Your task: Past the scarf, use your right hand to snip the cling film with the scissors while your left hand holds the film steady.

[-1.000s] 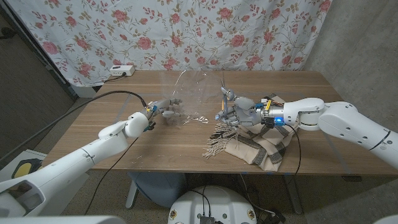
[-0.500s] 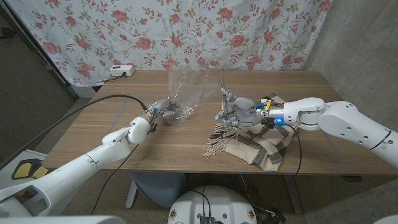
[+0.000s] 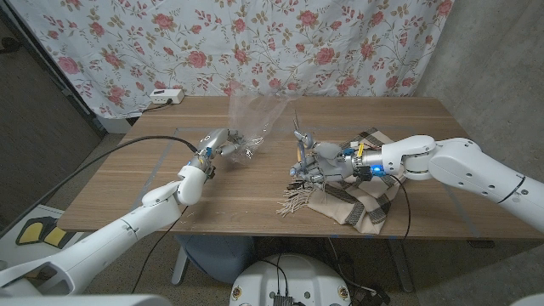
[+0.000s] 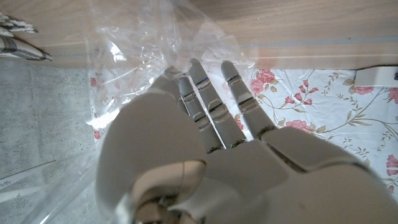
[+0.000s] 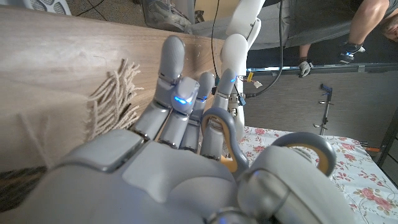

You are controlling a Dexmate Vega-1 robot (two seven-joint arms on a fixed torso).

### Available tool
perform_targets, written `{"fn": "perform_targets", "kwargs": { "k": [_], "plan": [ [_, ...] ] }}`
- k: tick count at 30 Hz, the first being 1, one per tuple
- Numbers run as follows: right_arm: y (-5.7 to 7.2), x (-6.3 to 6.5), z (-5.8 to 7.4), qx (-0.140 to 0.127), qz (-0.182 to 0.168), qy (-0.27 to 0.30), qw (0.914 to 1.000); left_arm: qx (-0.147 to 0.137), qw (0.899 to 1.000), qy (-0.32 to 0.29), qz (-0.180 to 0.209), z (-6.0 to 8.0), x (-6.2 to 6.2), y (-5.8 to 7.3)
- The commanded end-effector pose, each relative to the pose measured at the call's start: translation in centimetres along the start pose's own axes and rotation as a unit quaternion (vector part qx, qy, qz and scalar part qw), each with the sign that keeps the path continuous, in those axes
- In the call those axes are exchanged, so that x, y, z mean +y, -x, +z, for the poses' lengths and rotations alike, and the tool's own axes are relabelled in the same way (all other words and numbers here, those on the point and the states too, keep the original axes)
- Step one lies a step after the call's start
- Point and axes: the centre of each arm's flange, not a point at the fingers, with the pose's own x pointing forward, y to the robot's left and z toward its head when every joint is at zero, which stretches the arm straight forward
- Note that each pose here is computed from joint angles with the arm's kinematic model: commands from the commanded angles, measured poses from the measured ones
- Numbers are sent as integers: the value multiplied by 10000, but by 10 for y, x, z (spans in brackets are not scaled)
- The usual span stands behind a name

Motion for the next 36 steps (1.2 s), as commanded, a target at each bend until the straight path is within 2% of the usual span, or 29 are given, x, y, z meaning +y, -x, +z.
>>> {"fn": "perform_targets", "kwargs": {
  "k": [1, 13, 36],
  "plan": [
    [-5, 6, -7, 302, 165, 14, 9994, -103, 9997, 29, 221, 7, 3, 1],
    [-2, 11, -10, 311, 175, 81, 9993, -154, 9993, 70, 337, 12, 7, -5],
    [-3, 20, -16, 350, 308, 128, 9988, -371, 9977, 288, 498, 37, 7, -28]
  ]
}}
